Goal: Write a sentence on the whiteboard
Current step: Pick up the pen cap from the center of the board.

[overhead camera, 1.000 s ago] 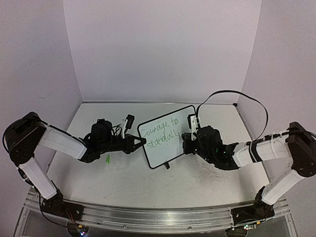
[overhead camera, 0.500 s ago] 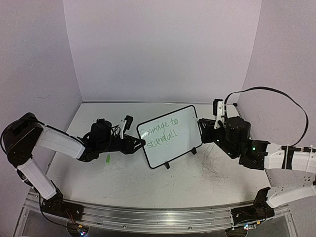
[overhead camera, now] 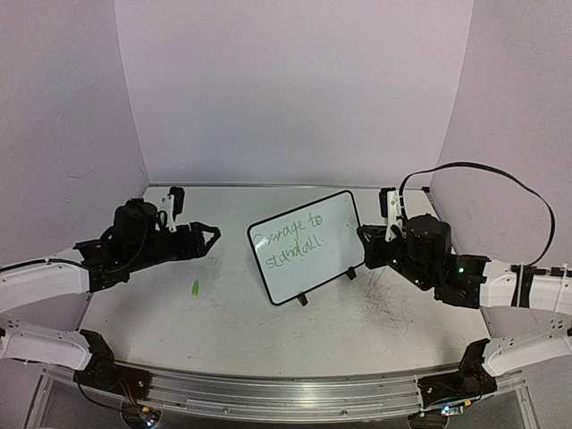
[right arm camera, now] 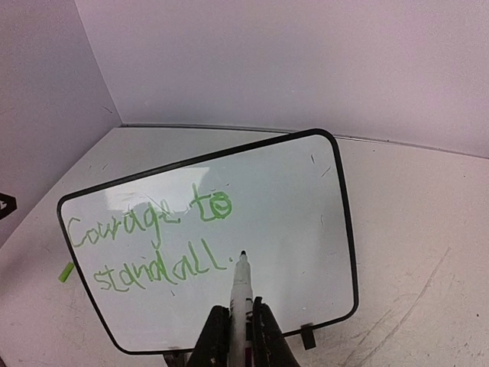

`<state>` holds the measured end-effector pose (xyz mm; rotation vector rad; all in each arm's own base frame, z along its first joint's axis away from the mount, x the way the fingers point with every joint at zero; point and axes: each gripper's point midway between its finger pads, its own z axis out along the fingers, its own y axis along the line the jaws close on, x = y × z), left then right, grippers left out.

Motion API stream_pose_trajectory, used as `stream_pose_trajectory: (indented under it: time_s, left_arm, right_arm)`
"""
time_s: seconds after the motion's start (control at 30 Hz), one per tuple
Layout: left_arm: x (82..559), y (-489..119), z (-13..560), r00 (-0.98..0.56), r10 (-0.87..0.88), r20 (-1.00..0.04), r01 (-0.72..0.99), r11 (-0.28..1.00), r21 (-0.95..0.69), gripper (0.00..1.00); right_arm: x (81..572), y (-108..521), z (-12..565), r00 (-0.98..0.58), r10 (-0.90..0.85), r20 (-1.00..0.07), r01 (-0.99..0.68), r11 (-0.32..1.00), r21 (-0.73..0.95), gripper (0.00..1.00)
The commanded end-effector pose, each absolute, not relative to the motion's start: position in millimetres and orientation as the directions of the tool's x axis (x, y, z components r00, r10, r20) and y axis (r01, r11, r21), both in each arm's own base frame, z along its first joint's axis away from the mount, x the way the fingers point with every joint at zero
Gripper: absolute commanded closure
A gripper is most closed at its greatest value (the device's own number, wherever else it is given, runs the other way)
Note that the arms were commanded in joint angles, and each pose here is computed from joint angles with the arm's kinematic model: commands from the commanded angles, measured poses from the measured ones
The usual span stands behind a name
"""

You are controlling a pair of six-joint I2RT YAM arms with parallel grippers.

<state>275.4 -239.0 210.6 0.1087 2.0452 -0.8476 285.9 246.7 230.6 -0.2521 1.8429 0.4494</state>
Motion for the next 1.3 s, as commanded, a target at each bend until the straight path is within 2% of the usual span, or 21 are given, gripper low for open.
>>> stream_pose_trajectory:
  time_s: [0.0, 0.17, 0.4, 0.67, 0.83, 1.27]
  left_arm:
    - [256.3, -169.2, 157.4, -0.698, -0.293, -0.653, 0.022, 0.903, -0.428, 0.33]
    - [247.5, -165.8, 124.5, -0.775, -0.237, -0.586, -0.015, 0.934, -0.358, 0.33]
    - [263.3, -169.1, 78.8, -0.84, -0.119, -0.53, -0.009, 0.979, -0.205, 0.47]
    - [295.4, -189.6, 55.2, -0.865, -0.057, -0.499, 0.037, 0.983, -0.177, 0.57]
    - [286.4, -189.4, 31.0, -0.894, -0.05, -0.446, 0.031, 0.984, -0.173, 0.65]
    - [275.0, -168.8, -4.1, -0.912, -0.008, -0.411, 0.011, 0.999, -0.044, 0.81]
  right_arm:
    - [283.9, 255.3, 236.7, -0.294, 0.045, -0.955, -0.439, 0.881, 0.176, 0.99]
    - [276.2, 262.4, 241.3, -0.293, 0.051, -0.955, -0.494, 0.847, 0.197, 0.98]
    - [261.0, 255.4, 238.8, -0.316, 0.098, -0.944, -0.518, 0.815, 0.258, 0.97]
    - [251.4, 244.0, 245.7, -0.305, 0.14, -0.942, -0.521, 0.804, 0.288, 0.96]
    - [249.1, 245.0, 246.6, -0.313, 0.15, -0.938, -0.528, 0.793, 0.303, 0.96]
    - [252.9, 249.6, 242.2, -0.331, 0.148, -0.932, -0.52, 0.796, 0.311, 0.96]
